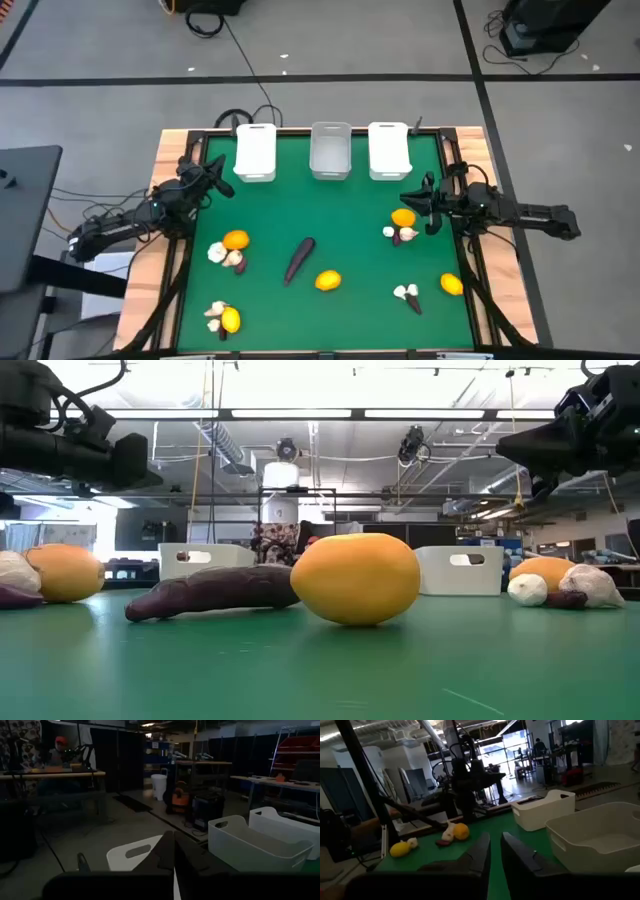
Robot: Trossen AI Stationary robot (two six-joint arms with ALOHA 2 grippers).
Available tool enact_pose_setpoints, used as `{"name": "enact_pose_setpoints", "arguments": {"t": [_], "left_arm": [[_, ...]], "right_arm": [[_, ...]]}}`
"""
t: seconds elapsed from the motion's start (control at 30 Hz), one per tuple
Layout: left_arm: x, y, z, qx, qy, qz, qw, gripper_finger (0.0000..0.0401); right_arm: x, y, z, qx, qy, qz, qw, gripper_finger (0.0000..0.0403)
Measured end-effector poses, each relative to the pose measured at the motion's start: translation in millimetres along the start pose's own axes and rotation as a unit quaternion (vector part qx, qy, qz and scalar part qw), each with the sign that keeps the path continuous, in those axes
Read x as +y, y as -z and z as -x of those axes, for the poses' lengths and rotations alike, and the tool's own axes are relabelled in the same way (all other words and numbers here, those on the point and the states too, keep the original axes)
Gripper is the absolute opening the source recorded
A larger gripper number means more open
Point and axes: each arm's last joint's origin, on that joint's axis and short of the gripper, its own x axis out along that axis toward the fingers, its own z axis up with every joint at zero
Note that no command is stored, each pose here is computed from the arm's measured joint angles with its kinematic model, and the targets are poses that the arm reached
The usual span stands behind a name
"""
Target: Sort produce into baskets
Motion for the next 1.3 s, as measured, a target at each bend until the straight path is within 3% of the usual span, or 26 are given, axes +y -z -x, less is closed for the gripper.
{"name": "enact_pose_setpoints", "arguments": {"t": [1.17,1.3], "left_arm": [[0.0,0.0,0.0,0.0,0.0,0.0,1.0,0.0006],[0.0,0.0,0.0,0.0,0.0,0.0,1.0,0.0006]], "right_arm": [[0.0,0.0,0.0,0.0,0.0,0.0,1.0,0.0058],[1.7,1.1,0.1,0.016,-0.031,-0.102,0.994,0.0058]]}}
